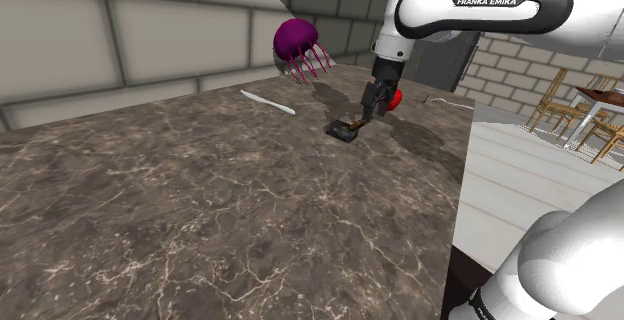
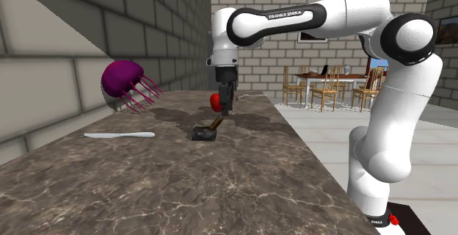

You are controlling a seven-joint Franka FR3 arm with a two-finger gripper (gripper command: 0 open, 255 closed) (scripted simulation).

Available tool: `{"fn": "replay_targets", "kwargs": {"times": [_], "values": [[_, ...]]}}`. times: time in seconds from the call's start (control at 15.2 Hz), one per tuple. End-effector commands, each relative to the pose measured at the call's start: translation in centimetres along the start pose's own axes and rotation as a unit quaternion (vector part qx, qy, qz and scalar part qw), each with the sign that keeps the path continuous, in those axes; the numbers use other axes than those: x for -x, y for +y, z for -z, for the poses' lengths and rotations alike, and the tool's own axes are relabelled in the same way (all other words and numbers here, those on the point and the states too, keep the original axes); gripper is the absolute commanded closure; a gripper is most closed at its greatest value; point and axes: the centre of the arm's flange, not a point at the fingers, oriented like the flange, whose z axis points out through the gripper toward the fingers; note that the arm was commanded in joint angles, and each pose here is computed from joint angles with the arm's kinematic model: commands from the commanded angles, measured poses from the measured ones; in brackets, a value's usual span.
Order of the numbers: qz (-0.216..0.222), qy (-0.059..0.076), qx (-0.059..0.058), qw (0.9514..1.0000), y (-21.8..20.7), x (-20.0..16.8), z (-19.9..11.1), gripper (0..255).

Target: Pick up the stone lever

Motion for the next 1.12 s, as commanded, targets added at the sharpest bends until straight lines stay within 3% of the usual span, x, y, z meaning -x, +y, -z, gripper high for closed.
{"fn": "replay_targets", "kwargs": {"times": [0.0, 0.2, 0.79, 0.86, 1.06], "values": [[0.01, 0.006, 0.002, 0.9999, 0.2, -2.4, -0.1, 0], [0.023, 0.012, 0.004, 0.9996, 0.6, -5.7, 0.1, 0], [0.023, 0.012, 0.004, 0.9996, 0.8, -5.8, -3.8, 0], [0.023, 0.012, 0.004, 0.9997, 0.8, -5.9, -3.9, 255], [0.023, 0.012, 0.004, 0.9997, 0.8, -5.8, -3.9, 255]]}}
